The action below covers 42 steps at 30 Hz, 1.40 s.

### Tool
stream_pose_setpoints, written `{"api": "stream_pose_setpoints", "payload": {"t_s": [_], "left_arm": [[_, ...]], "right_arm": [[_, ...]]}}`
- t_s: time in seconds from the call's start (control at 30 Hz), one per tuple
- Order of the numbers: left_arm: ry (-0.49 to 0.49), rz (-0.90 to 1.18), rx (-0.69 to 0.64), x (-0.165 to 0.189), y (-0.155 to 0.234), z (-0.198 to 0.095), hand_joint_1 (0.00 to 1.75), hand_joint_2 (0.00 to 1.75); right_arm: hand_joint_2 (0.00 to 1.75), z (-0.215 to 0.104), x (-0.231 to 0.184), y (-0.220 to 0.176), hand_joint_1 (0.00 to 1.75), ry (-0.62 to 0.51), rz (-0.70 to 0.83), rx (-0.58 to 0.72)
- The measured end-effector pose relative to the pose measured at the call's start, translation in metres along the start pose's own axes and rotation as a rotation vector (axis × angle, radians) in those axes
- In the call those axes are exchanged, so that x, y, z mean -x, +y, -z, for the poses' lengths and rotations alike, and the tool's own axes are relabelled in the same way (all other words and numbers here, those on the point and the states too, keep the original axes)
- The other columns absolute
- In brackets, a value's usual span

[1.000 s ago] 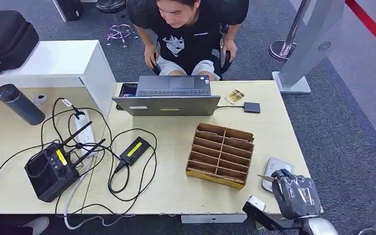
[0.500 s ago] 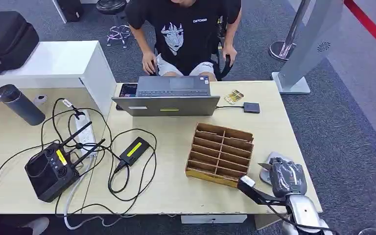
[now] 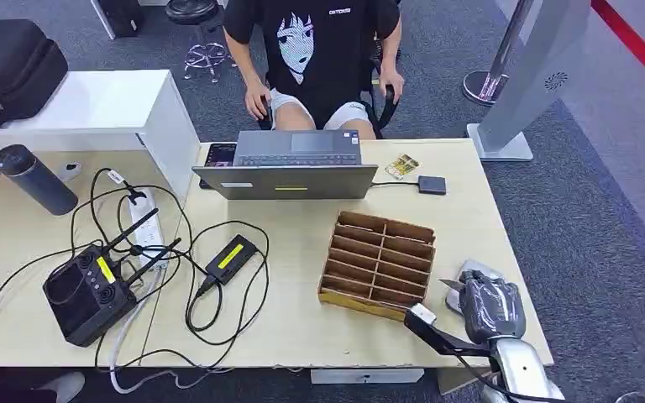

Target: Pass the card to the sensor for recognition and then transmit it.

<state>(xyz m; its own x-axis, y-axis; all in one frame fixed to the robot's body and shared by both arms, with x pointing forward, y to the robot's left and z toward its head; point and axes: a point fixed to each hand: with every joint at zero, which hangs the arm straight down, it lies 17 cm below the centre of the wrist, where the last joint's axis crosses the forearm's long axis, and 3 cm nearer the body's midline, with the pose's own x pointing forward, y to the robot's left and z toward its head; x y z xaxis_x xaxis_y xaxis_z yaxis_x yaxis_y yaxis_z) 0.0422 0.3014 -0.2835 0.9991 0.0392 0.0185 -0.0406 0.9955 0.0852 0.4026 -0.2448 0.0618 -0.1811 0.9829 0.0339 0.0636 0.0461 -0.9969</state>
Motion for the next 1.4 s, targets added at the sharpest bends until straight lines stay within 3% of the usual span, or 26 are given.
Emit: {"api": "stream_pose_setpoints", "payload": {"t_s": [0.2, 0.37, 0.47, 0.67, 0.77, 0.97, 1.13, 1.4], "left_arm": [[0.004, -0.001, -0.002, 0.001, 0.0, 0.0, 0.0, 1.75], [-0.003, 0.029, 0.005, -0.002, -0.001, 0.0, 0.0, 1.75], [-0.009, 0.062, 0.009, -0.004, -0.001, -0.001, 0.0, 1.75], [-0.04, 0.192, 0.004, -0.016, 0.006, -0.001, 0.0, 1.75], [-0.048, 0.238, 0.0, -0.018, 0.009, -0.001, 0.0, 1.75], [-0.062, 0.295, 0.001, -0.021, 0.011, -0.002, 0.0, 1.75], [-0.063, 0.315, 0.001, -0.021, 0.012, -0.002, 0.0, 1.75], [-0.062, 0.317, -0.003, -0.021, 0.014, -0.002, 0.0, 1.75]], "right_arm": [[1.75, 0.01, -0.012, -0.087, 1.75, -0.038, 0.021, 0.217], [1.75, 0.056, -0.031, -0.158, 1.75, -0.064, 0.033, 0.327], [1.75, 0.092, -0.065, -0.203, 1.75, -0.126, 0.073, 0.382], [1.75, 0.167, -0.191, -0.24, 1.75, -0.363, 0.144, 0.285], [1.75, 0.188, -0.237, -0.242, 1.75, -0.42, 0.126, 0.228], [1.75, 0.212, -0.278, -0.217, 1.75, -0.422, 0.123, 0.078], [1.75, 0.218, -0.288, -0.194, 1.75, -0.402, 0.116, -0.004], [1.75, 0.225, -0.28, -0.182, 1.75, -0.369, 0.082, -0.014]]}}
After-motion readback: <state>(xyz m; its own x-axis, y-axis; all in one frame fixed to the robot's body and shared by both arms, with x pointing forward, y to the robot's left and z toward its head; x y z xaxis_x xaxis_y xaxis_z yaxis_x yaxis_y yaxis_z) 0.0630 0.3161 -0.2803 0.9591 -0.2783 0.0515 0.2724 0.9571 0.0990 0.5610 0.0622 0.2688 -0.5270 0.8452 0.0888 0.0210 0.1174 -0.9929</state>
